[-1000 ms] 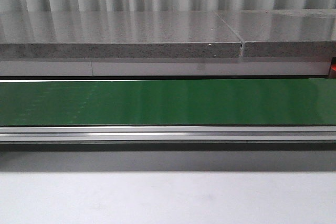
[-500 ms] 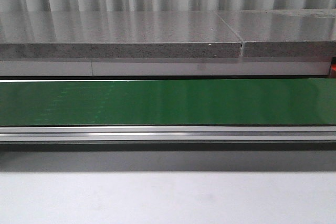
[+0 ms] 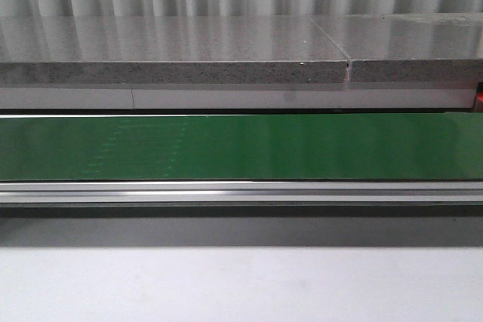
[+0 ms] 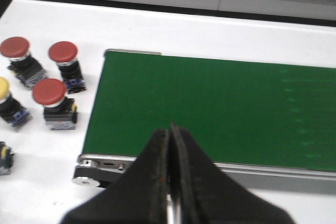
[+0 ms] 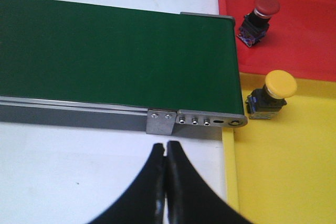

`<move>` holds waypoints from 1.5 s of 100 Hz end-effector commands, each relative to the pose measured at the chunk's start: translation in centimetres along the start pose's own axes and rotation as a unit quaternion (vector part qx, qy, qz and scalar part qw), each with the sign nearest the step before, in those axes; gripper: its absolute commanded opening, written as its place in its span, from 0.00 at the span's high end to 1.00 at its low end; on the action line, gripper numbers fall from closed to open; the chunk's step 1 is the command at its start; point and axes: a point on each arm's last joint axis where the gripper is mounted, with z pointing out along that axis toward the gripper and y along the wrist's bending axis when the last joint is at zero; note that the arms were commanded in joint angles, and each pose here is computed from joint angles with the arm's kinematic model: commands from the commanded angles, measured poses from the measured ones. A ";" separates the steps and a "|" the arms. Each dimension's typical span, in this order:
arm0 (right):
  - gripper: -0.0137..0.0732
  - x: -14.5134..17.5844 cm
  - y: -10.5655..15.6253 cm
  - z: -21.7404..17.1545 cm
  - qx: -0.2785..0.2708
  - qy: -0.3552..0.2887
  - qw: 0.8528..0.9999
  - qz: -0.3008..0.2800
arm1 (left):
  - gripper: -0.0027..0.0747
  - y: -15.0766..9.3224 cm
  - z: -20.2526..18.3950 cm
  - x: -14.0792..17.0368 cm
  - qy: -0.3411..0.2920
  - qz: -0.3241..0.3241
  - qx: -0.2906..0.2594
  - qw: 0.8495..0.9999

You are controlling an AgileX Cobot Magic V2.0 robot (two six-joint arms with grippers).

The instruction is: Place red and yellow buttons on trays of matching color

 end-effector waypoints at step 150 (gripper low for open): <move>0.92 -1.2 -0.1 -0.4 0.002 -0.039 0.999 -0.003 | 0.33 14.9 7.4 -0.6 0.239 -0.297 -0.221 0.898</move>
